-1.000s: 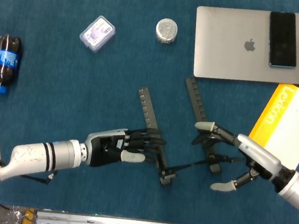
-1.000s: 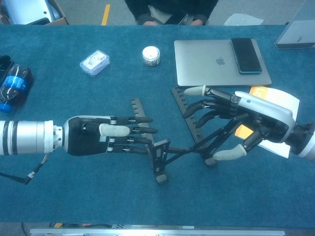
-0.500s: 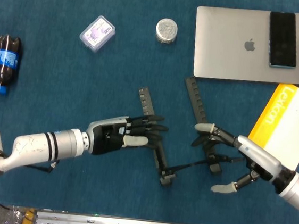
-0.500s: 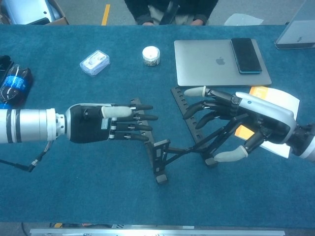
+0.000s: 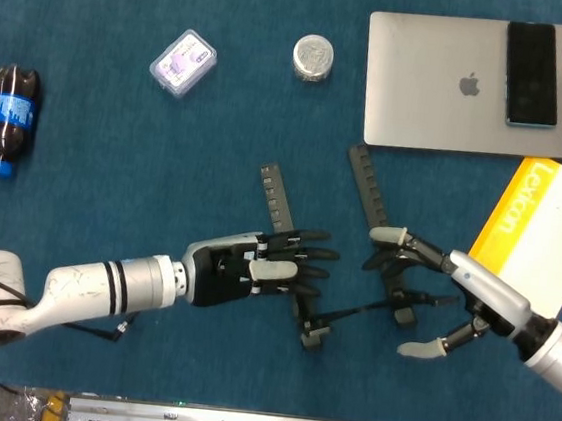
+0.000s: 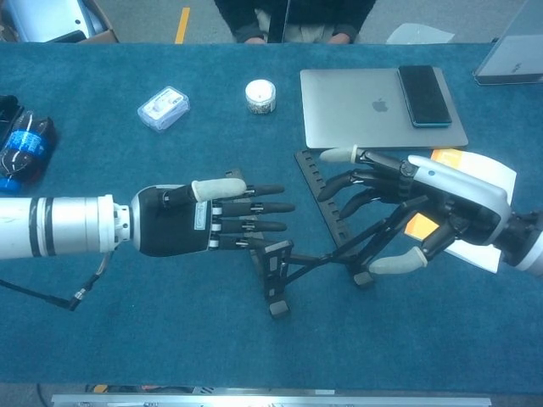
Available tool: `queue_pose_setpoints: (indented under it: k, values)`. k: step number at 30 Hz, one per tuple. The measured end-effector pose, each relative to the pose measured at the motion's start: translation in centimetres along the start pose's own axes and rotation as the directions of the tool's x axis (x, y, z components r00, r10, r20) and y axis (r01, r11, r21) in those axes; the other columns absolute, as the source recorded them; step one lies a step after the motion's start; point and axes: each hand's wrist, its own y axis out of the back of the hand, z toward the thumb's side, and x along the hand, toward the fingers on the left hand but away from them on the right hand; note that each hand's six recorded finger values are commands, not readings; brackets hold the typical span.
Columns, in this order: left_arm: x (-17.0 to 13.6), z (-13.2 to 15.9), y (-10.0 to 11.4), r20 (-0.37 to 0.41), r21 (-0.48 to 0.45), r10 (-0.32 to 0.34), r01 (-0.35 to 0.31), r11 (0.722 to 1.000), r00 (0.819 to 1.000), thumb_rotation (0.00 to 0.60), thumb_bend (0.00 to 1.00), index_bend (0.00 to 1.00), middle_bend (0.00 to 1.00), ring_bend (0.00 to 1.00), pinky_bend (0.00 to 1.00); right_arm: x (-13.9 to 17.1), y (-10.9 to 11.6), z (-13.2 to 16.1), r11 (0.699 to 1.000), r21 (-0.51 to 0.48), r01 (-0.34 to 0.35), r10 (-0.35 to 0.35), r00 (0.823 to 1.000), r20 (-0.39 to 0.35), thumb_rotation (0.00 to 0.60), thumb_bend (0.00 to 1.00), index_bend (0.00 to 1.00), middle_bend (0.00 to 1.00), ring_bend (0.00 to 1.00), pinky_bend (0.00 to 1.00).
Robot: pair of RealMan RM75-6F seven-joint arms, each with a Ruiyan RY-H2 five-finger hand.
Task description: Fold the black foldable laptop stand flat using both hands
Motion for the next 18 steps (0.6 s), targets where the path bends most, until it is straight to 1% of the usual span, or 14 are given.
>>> queue_pose_setpoints:
  k: [18]
  values:
    - [0.2, -1.6, 0.2, -0.016, -0.074, 0.001, -0.003, 0.997, 1.000, 0.530, 0.26, 0.00, 0.07, 0.06, 0.11, 0.2, 0.2, -0.3, 1.000, -0.004, 0.009, -0.009, 1.000, 0.003, 0.600, 0.05, 0.11, 0.29, 0.12, 0.28]
